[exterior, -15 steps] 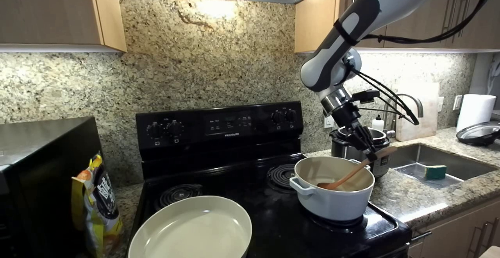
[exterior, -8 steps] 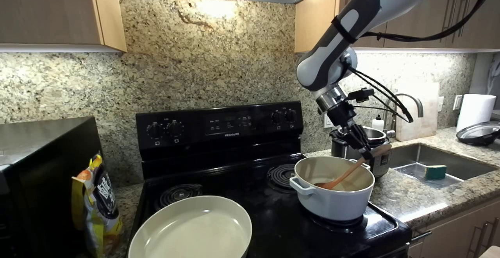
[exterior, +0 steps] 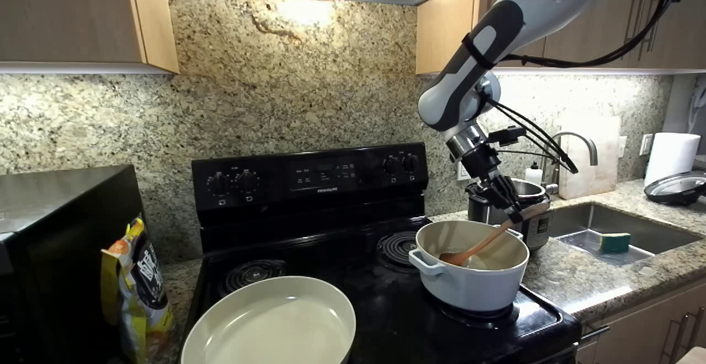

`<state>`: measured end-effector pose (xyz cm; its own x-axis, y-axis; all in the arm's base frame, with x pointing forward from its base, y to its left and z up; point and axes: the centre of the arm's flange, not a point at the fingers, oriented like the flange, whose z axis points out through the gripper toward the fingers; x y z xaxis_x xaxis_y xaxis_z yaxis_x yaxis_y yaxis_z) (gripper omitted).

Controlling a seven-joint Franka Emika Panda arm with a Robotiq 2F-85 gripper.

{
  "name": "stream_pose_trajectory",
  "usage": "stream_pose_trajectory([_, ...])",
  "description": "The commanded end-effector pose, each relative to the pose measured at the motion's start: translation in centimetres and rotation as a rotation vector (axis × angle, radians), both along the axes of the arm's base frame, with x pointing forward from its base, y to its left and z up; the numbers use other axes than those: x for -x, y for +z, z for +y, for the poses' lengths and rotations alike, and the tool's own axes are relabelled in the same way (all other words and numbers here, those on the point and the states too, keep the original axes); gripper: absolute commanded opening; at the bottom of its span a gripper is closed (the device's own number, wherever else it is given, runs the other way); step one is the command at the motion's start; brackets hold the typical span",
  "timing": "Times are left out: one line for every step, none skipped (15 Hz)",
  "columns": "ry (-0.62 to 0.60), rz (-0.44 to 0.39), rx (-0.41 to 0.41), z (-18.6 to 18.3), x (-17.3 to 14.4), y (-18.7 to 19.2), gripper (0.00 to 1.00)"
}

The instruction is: Use the wooden spatula to stir the water in the pot.

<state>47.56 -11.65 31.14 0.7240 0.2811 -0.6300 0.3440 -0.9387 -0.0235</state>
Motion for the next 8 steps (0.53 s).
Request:
stream_pose_trajectory([-0.037, 0.019, 0.017, -0.7, 0.2, 0.0, 0.06])
stream_pose_trajectory([-0.031, 0.021, 0.017, -0.7, 0.6, 0.1, 0.06])
stream_pose_trajectory([-0.029, 0.026, 0.026, -0.7, 1.2, 0.3, 0.06])
stream_pose_trajectory([-0.032, 0.03, 0.035, -0.6, 1.7, 0.5, 0.06])
stream_pose_trajectory([-0.037, 0.033, 0.04, -0.6, 2.1, 0.7, 0.06])
stream_pose_trajectory([-0.043, 0.03, 0.043, -0.6, 2.6, 0.9, 0.06])
stream_pose_trajectory([-0.047, 0.028, 0.048, -0.5, 3.1, 1.1, 0.06])
stream_pose_trajectory([-0.051, 0.03, 0.052, -0.5, 3.5, 1.3, 0.06])
